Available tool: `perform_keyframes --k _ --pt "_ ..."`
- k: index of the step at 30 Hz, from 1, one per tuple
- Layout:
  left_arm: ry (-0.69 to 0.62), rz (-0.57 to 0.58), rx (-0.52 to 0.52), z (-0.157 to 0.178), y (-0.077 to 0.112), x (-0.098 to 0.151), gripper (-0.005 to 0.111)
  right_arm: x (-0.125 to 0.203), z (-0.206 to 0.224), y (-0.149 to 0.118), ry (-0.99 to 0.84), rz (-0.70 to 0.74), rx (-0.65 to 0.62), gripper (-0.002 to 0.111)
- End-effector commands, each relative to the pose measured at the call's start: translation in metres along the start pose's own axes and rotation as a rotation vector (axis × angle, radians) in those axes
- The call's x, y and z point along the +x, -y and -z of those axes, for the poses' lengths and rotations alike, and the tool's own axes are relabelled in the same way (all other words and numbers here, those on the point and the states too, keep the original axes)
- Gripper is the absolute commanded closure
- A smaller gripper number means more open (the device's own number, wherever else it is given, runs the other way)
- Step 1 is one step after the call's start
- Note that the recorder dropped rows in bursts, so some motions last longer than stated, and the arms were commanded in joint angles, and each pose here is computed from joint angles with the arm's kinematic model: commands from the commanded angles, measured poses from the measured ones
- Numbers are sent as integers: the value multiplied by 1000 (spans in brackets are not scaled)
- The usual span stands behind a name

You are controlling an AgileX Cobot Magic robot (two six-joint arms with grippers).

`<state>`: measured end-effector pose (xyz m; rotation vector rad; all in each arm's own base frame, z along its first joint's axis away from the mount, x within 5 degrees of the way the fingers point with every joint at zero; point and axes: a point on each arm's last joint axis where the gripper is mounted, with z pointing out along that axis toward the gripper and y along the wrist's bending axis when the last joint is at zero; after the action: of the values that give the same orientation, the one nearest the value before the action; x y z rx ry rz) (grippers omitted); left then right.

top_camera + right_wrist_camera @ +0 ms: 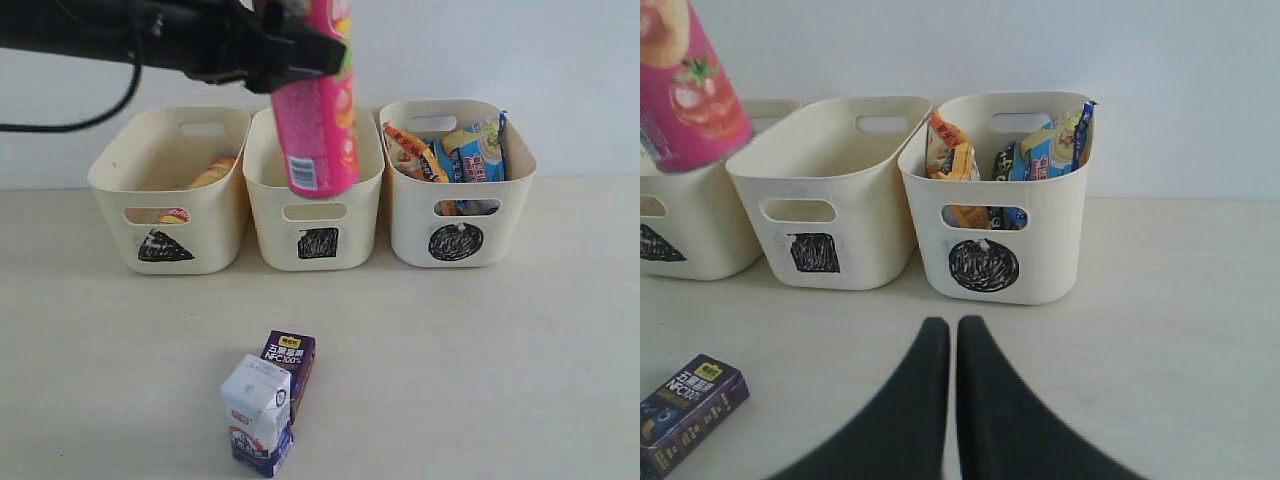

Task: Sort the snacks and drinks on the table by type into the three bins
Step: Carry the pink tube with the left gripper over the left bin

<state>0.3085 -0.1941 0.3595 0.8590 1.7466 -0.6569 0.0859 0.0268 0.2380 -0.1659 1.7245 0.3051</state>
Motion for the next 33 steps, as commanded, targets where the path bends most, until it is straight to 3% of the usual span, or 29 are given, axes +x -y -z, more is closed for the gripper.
perform_keyframes --k 1,10,17,22,28,33 --pt "52 11 -236 34 -22 -18 103 -1 0 0 9 5 2 108" --pt "11 38 -435 50 -66 -6 103 -1 0 0 9 -10 2 108" --pt "68 42 -606 42 -100 5 103 -1 0 0 9 -13 2 108" --pt "41 9 -695 24 -123 26 103 -1 0 0 9 -13 2 108" --pt "-1 8 -762 3 -144 55 103 -1 0 0 9 -13 2 108" --pt "-72 -17 -741 -17 -155 76 102 -1 0 0 9 -13 2 108"
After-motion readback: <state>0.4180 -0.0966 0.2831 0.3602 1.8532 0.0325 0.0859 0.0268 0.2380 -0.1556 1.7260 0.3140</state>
